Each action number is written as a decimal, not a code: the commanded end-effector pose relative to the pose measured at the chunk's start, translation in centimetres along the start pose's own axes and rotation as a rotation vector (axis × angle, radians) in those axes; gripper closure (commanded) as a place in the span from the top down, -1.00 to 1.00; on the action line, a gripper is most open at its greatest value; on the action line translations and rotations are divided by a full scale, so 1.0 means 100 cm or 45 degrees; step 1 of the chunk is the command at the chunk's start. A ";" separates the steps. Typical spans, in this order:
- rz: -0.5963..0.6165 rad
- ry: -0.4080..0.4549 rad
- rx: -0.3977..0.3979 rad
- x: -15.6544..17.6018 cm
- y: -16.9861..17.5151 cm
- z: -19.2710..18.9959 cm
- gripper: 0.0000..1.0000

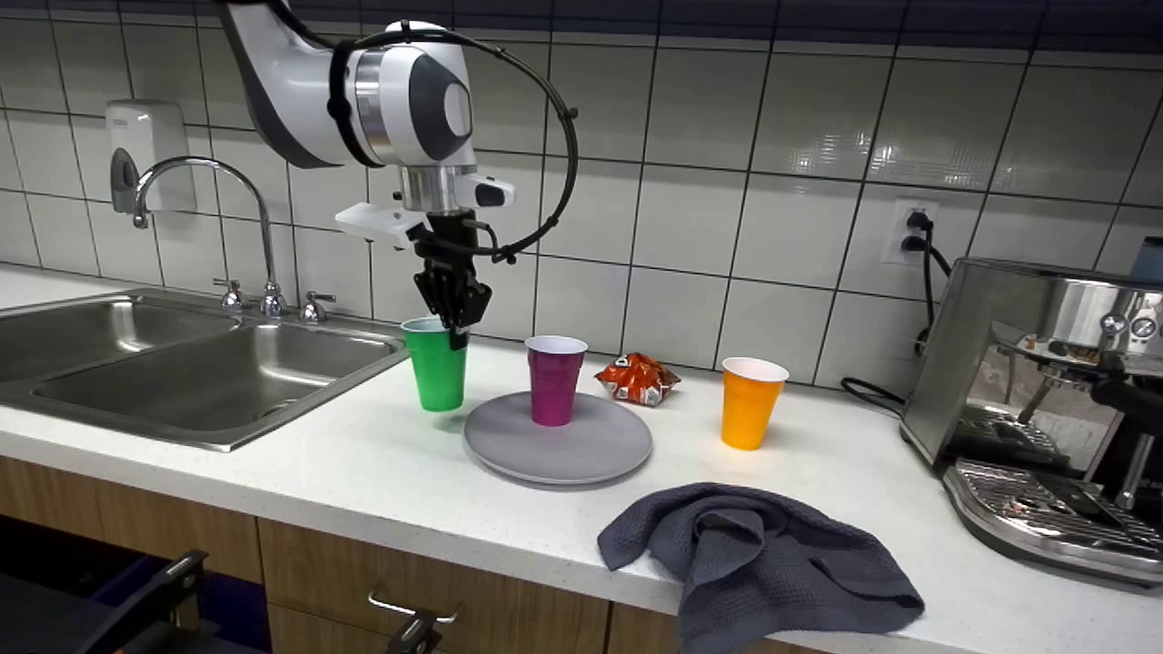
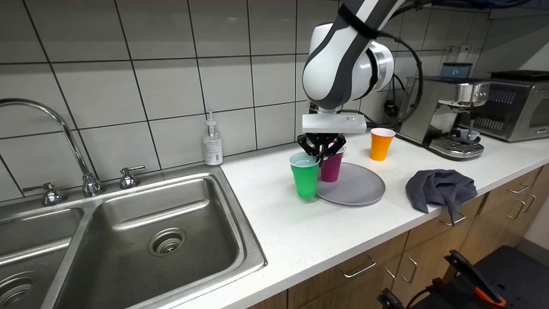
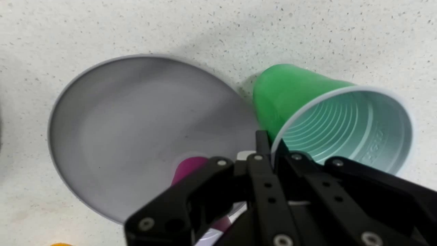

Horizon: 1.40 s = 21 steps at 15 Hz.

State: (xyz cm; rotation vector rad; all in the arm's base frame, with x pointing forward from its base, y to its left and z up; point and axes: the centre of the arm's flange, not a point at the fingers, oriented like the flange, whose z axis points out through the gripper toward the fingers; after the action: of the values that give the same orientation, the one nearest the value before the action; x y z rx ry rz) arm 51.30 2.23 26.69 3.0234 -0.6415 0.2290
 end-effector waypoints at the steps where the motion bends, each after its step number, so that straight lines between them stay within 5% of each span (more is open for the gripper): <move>1: 0.020 0.007 0.020 -0.002 0.017 -0.013 -0.98; 21: 0.135 -0.025 -0.022 0.028 0.068 0.013 -0.98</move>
State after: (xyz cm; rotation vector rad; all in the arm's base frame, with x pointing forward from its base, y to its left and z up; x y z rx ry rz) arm 50.76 -4.06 26.09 2.9742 -0.8027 0.1998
